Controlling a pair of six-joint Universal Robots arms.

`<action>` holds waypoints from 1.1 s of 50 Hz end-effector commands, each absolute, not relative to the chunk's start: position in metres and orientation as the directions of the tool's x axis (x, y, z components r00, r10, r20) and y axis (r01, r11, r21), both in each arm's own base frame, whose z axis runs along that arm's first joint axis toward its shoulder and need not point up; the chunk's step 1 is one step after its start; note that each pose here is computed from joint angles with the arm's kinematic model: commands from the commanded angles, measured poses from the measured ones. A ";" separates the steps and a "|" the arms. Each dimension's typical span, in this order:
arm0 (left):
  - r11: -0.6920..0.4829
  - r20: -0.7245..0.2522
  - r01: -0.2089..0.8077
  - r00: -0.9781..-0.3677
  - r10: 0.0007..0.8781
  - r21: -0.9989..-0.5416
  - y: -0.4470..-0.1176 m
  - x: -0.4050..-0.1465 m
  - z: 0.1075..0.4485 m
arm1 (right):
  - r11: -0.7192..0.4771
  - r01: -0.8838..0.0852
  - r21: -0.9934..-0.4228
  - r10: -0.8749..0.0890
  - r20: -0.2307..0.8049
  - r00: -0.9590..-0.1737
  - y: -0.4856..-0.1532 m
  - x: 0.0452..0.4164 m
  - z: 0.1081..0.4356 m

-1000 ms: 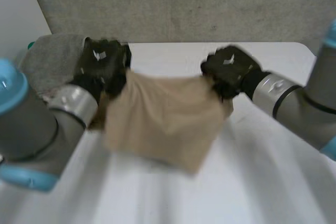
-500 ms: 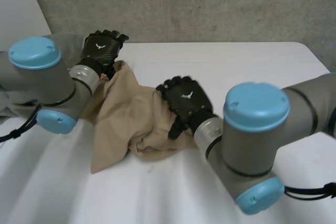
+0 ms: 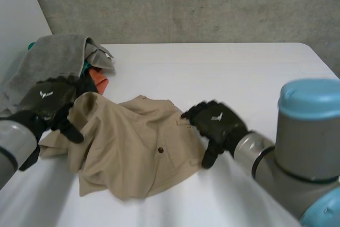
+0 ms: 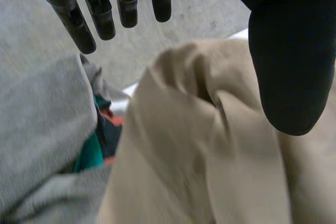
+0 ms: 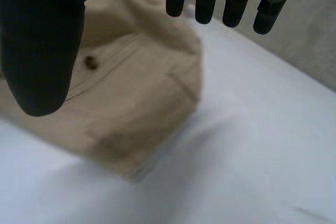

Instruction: Fold the laundry.

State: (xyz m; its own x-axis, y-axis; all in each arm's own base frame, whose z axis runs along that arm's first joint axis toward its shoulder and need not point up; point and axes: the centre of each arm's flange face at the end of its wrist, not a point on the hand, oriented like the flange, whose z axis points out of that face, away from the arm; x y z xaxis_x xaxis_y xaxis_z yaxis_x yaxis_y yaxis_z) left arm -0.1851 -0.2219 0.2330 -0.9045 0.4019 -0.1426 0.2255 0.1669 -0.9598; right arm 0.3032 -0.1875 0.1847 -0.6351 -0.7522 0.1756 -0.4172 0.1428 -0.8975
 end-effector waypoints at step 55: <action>0.270 -0.216 0.424 -0.799 0.562 -0.864 -0.240 -0.199 0.158 | -0.117 -0.445 -0.888 -0.666 0.403 -0.628 -0.208 0.321 0.180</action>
